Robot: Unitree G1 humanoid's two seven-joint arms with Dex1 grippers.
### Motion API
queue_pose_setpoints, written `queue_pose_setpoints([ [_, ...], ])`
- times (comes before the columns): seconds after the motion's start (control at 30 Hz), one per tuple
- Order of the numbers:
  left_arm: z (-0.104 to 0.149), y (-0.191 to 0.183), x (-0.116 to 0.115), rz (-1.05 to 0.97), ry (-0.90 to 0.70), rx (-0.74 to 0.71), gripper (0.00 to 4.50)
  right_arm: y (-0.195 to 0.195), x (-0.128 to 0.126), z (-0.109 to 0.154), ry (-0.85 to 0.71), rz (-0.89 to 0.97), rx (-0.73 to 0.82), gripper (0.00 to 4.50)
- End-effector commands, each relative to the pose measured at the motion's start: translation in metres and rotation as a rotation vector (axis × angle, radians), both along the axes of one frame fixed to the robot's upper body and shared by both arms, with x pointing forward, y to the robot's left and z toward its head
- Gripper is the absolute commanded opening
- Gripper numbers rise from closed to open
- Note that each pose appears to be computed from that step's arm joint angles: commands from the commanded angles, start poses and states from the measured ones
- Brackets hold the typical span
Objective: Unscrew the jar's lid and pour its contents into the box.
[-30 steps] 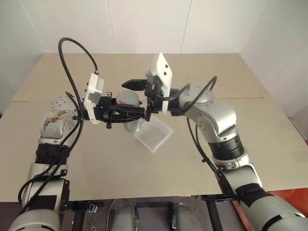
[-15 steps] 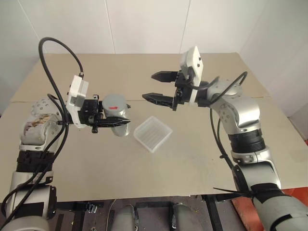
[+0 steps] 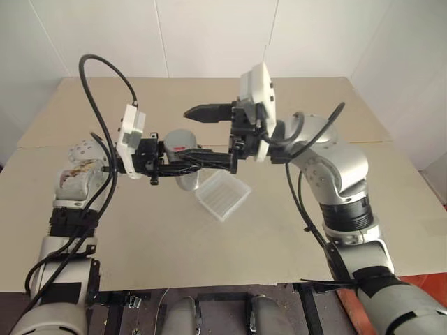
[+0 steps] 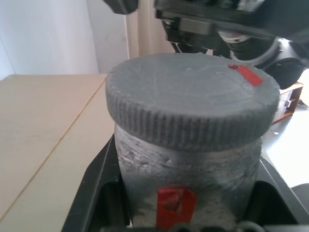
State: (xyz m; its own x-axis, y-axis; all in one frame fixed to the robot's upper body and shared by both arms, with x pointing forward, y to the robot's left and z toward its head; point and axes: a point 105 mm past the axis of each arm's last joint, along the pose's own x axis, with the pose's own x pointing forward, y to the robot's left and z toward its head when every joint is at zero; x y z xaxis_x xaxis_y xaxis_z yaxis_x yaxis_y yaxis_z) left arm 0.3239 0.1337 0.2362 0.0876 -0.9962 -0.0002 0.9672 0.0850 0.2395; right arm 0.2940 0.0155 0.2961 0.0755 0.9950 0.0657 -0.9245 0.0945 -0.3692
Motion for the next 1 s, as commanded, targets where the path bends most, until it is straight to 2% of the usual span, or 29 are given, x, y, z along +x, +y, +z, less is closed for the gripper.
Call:
queue_pose_setpoints([
  [0.03, 0.009, -0.005, -0.001, -0.029, -0.048, 0.001, 2.02, 0.013, -0.001, 0.011, -0.06, -0.03, 0.002, 4.49],
  [0.47, 0.01, 0.001, -0.005, -0.029, -0.064, 0.009, 2.02, 0.026, 0.02, 0.003, -0.027, -0.087, -0.017, 4.49],
  [1.0, 0.01, 0.02, -0.017, 0.0, -0.065, 0.035, 2.02, -0.032, 0.047, 0.002, -0.032, -0.229, -0.023, 4.49],
])
